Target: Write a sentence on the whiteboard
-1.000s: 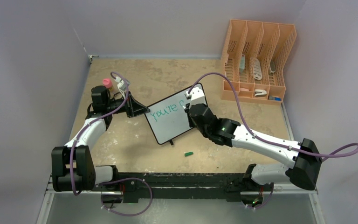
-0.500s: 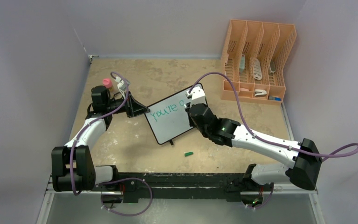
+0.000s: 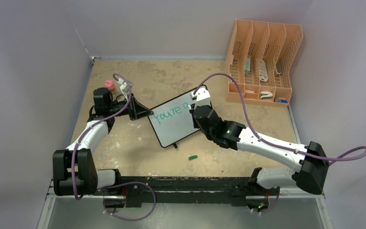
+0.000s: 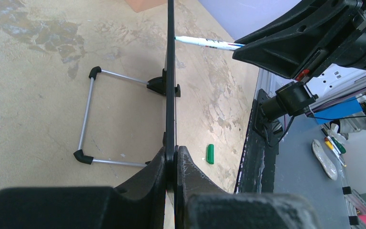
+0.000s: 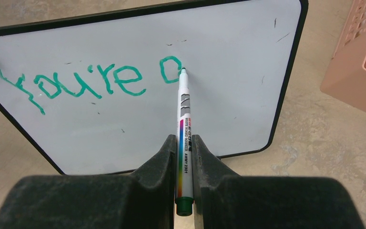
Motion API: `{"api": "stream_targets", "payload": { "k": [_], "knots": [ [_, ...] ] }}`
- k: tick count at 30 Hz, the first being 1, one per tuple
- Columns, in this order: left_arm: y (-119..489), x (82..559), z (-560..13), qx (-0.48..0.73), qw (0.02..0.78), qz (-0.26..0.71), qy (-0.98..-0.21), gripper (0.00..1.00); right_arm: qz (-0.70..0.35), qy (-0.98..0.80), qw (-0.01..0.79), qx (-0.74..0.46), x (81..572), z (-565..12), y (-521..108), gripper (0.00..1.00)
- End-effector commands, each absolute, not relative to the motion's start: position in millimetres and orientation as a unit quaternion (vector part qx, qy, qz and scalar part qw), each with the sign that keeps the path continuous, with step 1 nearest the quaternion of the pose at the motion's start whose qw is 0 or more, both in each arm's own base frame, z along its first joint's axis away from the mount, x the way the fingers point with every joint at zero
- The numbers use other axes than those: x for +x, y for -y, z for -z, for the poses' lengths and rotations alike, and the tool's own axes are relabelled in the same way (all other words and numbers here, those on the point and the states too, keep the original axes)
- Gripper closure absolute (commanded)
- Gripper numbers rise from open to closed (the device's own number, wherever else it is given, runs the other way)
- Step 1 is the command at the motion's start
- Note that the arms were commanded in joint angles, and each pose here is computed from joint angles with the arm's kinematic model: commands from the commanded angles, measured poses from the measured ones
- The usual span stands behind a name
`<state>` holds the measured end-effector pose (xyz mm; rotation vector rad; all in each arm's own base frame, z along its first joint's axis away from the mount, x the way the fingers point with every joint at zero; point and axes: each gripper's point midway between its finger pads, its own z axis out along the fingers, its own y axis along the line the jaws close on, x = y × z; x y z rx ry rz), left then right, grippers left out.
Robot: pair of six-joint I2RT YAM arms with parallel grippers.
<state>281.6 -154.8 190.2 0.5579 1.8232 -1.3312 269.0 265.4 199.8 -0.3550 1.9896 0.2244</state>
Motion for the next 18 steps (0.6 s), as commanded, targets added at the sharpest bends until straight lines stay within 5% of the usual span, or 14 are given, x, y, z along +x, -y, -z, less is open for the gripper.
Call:
{"api": "stream_targets", "payload": {
  "k": [1,18],
  "knots": [
    [157.4,283.2,-195.8,0.245,0.408,0.520,-0.709,1.00,-0.107,-0.809,0.564,-0.122,279.0,-233.0,-267.2,1.00],
    [157.7,283.2,-195.4,0.244,0.408,0.520,-0.710,1.00,-0.112,-0.811,0.559,-0.133,278.5,-230.1,-272.5,1.00]
  ]
}}
